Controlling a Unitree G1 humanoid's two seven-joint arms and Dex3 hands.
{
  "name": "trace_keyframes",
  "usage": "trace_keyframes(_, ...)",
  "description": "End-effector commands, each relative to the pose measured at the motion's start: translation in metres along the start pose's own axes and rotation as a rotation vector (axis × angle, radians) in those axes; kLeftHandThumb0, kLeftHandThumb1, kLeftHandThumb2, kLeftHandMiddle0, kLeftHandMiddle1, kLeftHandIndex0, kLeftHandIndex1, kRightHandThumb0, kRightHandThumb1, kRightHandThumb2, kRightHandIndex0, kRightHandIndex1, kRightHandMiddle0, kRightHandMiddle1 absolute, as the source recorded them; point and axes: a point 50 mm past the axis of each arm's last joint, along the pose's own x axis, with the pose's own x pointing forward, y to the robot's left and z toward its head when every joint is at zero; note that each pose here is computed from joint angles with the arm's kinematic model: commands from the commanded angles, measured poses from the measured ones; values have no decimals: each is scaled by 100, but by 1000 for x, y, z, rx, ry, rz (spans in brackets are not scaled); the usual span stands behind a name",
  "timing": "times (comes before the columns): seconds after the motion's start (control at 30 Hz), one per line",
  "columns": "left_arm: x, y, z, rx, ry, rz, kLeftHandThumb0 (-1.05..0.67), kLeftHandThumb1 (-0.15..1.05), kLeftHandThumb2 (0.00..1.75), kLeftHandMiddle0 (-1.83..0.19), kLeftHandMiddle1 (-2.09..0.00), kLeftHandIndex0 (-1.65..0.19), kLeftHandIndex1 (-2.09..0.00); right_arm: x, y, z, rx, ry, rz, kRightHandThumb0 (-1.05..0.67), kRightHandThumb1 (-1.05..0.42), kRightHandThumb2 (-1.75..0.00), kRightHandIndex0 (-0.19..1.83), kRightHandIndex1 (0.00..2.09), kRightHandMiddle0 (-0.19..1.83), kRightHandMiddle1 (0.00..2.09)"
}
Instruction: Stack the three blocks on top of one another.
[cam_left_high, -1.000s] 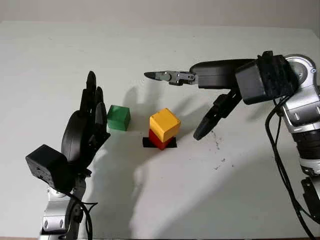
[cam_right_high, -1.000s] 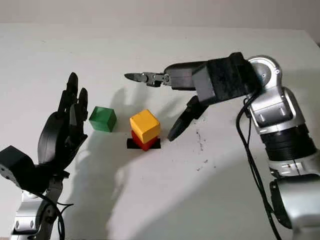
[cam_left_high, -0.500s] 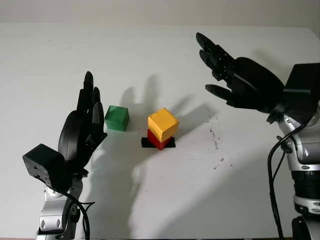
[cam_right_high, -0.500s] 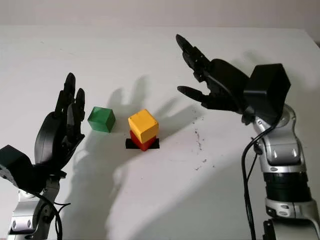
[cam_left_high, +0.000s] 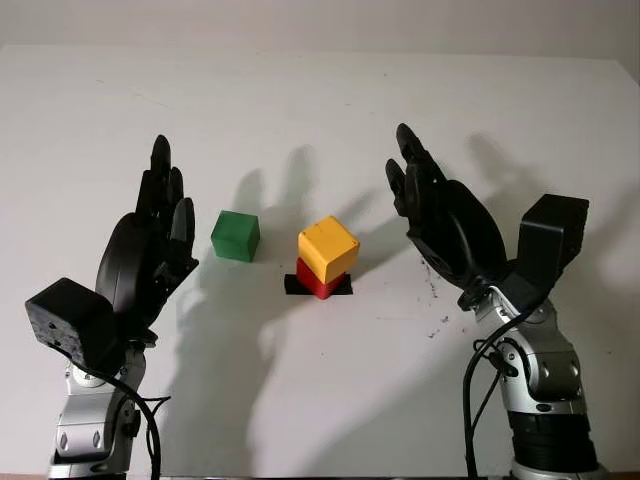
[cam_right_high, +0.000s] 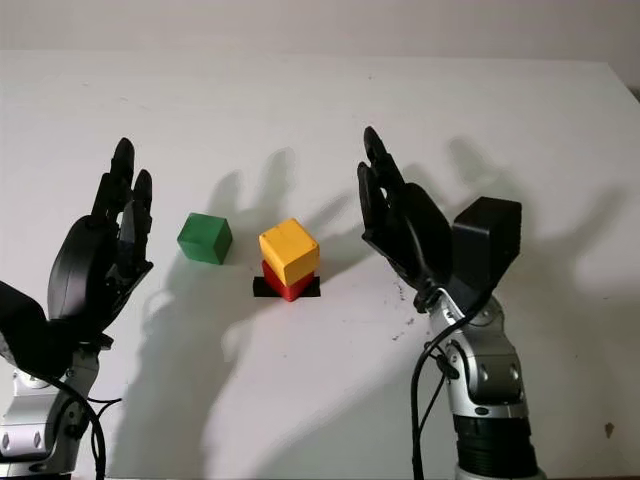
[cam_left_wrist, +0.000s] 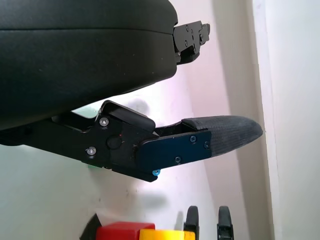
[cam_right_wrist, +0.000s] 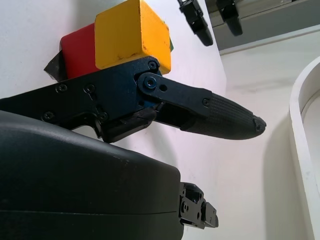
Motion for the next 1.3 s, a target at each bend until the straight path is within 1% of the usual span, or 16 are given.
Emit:
trace_keyframes(0.0, 5, 11, 17, 81, -70, 10, -73, 105, 45, -5, -9, 3, -8, -3, -2, -3, 5, -12, -22, -79, -105, -82, -19, 0, -19, 0)
trace_keyframes(0.03, 6, 14, 19, 96, -81, 13, -69, 105, 33, -25, -16, -15, -16, -4, -3, -3, 2, -14, -28, -79, -105, -82, -19, 0, -19, 0)
trace_keyframes(0.07, 9, 19, 24, 131, -104, 13, -68, 105, 29, -33, -17, -21, -19, -5, -4, -3, 3, -15, -41, -79, -105, -82, -19, 0, -19, 0)
trace_keyframes(0.1, 12, 25, 29, 197, -132, 9, -61, 104, 20, -44, -21, -35, -25, -6, -5, -4, 7, -17, -51, -79, -105, -81, -19, 0, -19, 0)
trace_keyframes(0.13, 15, 30, 34, 277, -146, 3, -59, 104, 15, -45, -22, -39, -27, -6, -6, -4, 11, -19, -60, -79, -105, -80, -19, 0, -19, 0)
trace_keyframes(0.23, 22, 43, 47, 503, -152, -45, -60, 104, 8, -34, -15, -38, -24, -9, -10, -4, 22, -25, -83, -78, -105, -79, -19, 0, -19, 0)
trace_keyframes(0.33, 33, 53, 62, 703, -111, -129, -61, 101, 5, -28, -9, -38, -19, -12, -14, -3, 30, -34, -90, -77, -105, -78, -19, 0, -19, 0)
trace_keyframes(0.37, 38, 55, 67, 759, -92, -159, -62, 100, 5, -30, -8, -43, -18, -13, -16, -2, 30, -37, -92, -77, -105, -78, -19, 0, -19, 0)
trace_keyframes(0.47, 49, 55, 77, 838, -41, -223, -62, 97, 4, -29, -6, -49, -15, -17, -23, -1, 29, -41, -106, -77, -105, -78, -19, 0, -19, 0)
trace_keyframes(0.6, 60, 49, 84, 924, 2, -314, -66, 96, 5, -22, -3, -47, -10, -20, -27, 1, 24, -42, -116, -78, -105, -77, -19, 0, -19, 0)
trace_keyframes(0.7, 67, 40, 78, 1027, -15, -383, -68, 94, 5, -16, -2, -41, -6, -21, -27, 2, 23, -43, -110, -78, -105, -76, -19, 0, -19, 0)
trace_keyframes(0.77, 72, 33, 71, 1093, 6, -416, -76, 95, 5, -11, -1, -35, -3, -22, -27, 3, 14, -42, -106, -78, -105, -75, -19, 0, -19, 0)
trace_keyframes(0.83, 75, 27, 66, 1133, 28, -433, -79, 93, 4, -8, -1, -33, -3, -22, -26, 4, 12, -45, -102, -78, -105, -75, -19, 0, -19, 0)
trace_keyframes(1.03, 77, 15, 50, 1162, 8, -459, -79, 88, 4, -3, -3, -31, -3, -22, -24, 7, 16, -56, -94, -79, -105, -76, -19, 0, -19, 0)
trace_keyframes(1.13, 77, 8, 45, 1173, -18, -470, -81, 90, 6, -2, -4, -31, -4, -21, -25, 7, 25, -55, -93, -81, -105, -75, -19, 0, -19, 0)
trace_keyframes(1.27, 76, 3, 42, 1191, -29, -497, -81, 90, 5, -4, -5, -32, -5, -20, -24, 7, 31, -52, -96, -80, -105, -76, -19, 0, -19, 0)
